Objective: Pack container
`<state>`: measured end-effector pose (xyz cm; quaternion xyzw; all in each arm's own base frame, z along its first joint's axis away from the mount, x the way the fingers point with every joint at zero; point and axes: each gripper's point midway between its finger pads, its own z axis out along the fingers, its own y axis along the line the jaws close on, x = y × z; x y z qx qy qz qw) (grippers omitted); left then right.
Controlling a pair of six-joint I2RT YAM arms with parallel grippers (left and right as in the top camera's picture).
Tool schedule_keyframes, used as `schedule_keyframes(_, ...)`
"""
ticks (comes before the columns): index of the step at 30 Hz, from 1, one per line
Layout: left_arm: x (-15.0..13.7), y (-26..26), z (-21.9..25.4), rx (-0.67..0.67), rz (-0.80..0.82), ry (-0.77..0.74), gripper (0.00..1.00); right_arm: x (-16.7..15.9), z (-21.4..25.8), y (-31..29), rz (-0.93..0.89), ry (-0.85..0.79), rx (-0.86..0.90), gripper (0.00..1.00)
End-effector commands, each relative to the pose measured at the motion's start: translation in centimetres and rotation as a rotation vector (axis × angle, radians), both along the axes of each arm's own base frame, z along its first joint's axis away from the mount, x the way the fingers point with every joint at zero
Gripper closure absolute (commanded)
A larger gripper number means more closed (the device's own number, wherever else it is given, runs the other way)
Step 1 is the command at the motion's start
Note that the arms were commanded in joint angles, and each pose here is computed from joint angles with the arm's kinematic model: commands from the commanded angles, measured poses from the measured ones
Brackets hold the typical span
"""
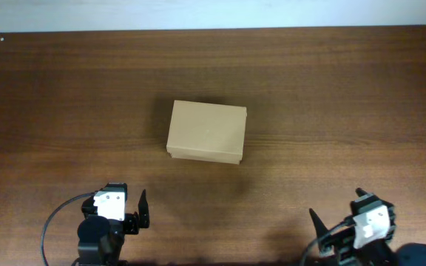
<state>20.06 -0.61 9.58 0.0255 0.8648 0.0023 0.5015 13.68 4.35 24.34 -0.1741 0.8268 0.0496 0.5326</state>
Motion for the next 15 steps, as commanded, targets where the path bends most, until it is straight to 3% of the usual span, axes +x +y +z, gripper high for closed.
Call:
schedule_keyframes(1,0.0,0.2,-0.2,0.02,0.002,-0.002,0.0,1.4,-2.8,-0.2,-0.044,-0.014,0.032,0.01)
schedule_keyframes(7,0.0,0.2,-0.2,0.02,0.002,-0.002,0.0,3.9,-9.1,-0.9,-0.107,0.053,0.03,0.01)
schedule_keyframes(15,0.0,0.2,-0.2,0.02,0.002,-0.002,0.0,4.3,-14.4,-1.9,-0.164,0.154,0.028,0.01)
